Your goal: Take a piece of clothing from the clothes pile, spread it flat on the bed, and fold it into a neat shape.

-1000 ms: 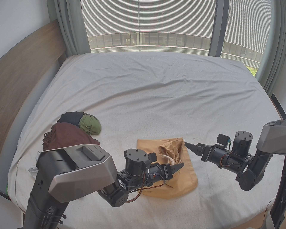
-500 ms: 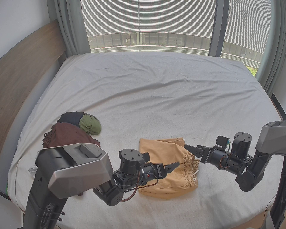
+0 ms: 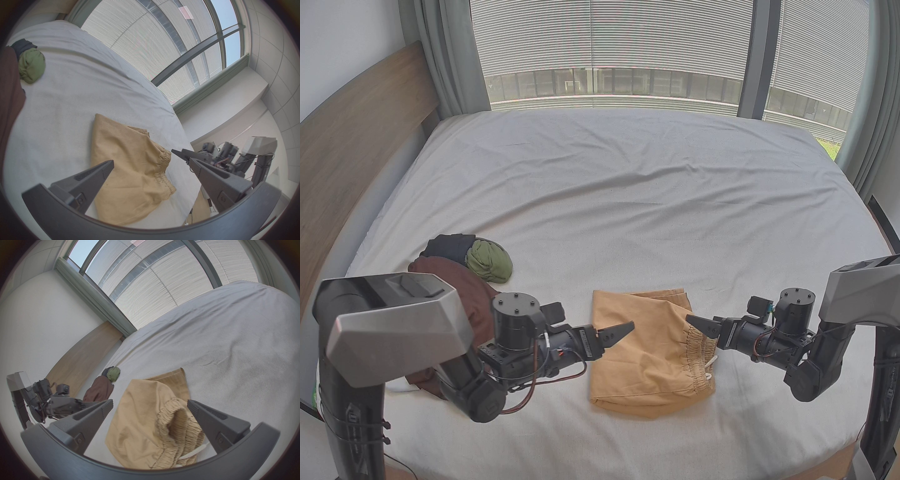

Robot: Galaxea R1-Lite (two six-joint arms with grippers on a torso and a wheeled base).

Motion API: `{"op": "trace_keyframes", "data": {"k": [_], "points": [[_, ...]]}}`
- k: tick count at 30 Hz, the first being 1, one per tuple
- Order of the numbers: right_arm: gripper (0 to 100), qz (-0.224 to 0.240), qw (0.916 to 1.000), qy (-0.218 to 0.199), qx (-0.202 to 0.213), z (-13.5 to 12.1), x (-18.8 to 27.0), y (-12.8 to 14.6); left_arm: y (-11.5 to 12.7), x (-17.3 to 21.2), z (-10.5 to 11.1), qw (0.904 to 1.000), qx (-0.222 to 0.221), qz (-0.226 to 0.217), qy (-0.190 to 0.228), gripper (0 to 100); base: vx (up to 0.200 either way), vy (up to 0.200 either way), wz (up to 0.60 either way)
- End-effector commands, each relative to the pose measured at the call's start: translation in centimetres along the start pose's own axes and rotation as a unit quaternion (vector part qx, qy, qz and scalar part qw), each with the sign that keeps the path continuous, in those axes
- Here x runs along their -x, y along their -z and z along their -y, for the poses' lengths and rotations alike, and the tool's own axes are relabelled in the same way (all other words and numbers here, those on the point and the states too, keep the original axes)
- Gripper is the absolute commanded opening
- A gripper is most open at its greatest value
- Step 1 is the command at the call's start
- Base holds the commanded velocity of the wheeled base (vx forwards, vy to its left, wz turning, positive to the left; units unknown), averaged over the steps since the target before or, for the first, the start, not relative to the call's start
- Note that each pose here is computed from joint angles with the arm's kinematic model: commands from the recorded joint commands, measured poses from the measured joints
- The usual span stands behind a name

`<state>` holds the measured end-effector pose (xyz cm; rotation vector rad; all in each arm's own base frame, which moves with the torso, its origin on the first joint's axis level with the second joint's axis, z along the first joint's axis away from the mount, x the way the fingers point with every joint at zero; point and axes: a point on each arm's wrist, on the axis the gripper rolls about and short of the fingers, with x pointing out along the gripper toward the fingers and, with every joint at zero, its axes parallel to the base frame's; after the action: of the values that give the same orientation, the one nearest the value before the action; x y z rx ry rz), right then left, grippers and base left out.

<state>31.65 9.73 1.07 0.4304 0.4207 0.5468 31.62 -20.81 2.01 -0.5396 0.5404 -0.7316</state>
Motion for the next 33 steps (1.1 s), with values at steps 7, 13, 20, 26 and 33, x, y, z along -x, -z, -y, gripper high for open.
{"op": "trace_keyframes", "data": {"k": [7, 13, 20, 26, 33], "points": [[100, -0.025, 0.9993, 0.025, -0.016, 2.3, -1.0, 2.0, -2.8, 7.7, -2.0, 0.9987, 0.009, 0.050, -0.006, 100, 0.000, 0.000, 0.00], [100, -0.018, 0.9996, 0.020, -0.013, 2.9, -1.7, 2.5, -2.7, 7.9, -3.3, 0.9983, 0.011, 0.056, -0.011, 100, 0.000, 0.000, 0.00], [0, -0.026, 0.9993, 0.020, -0.018, 3.1, -2.0, 3.1, -2.5, 7.7, -3.3, 0.9985, 0.011, 0.052, -0.009, 100, 0.000, 0.000, 0.00], [0, -0.021, 0.9995, 0.019, -0.017, 3.0, -2.1, 2.9, -1.9, 7.3, -3.8, 0.9988, 0.014, 0.044, -0.014, 100, 0.000, 0.000, 0.00], [0, -0.010, 0.9992, 0.035, -0.018, 3.9, -1.3, 2.1, -1.7, 7.2, -4.0, 0.9987, 0.014, 0.047, -0.013, 100, 0.000, 0.000, 0.00]]}}
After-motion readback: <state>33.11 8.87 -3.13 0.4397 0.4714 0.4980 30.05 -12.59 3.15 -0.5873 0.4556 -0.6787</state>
